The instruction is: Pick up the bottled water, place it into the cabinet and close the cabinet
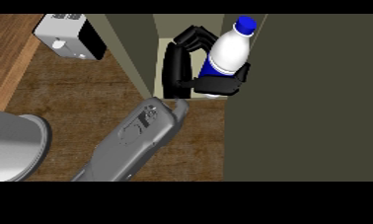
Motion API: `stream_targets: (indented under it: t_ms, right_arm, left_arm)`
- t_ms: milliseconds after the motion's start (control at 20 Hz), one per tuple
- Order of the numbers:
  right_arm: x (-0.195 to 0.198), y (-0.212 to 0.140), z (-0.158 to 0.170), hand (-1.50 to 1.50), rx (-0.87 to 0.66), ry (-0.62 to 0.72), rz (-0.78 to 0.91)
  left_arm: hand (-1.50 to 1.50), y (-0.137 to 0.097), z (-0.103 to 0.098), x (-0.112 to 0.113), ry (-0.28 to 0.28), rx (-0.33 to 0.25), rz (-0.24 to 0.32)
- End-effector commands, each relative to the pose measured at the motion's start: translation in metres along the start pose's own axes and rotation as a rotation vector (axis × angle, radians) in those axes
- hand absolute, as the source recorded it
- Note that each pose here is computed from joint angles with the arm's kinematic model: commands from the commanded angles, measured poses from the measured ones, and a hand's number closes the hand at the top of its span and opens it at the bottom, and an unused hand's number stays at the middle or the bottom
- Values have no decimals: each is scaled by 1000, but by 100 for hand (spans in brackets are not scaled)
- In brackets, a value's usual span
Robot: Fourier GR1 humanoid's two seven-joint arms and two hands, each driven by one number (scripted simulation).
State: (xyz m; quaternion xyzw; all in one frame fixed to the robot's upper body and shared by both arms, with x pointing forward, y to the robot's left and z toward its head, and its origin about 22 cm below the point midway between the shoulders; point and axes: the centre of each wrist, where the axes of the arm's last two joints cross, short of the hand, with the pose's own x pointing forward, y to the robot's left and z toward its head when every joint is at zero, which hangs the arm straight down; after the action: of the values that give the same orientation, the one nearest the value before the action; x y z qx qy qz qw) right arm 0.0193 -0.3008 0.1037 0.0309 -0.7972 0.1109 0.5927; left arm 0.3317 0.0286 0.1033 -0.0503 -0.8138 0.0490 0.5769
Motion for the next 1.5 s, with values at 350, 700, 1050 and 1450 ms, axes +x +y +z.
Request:
stream_targets:
  t_ms: [350, 700, 1050, 1450]
  right_arm:
    - [17, -2, -4, -150, 3, -90, -70]
    - [8, 3, -6, -150, 4, -74, -83]
    - [17, -11, -2, -150, 24, -82, -75]
    - [10, -7, -11, -150, 46, -84, -81]
  left_arm:
    - [150, 16, -26, -39, 50, 73, -116]
    - [150, 37, -48, -53, 35, 139, -101]
    - [150, 56, -62, -68, 27, 110, -247]
    - [-150, 61, -78, -71, 37, 86, -405]
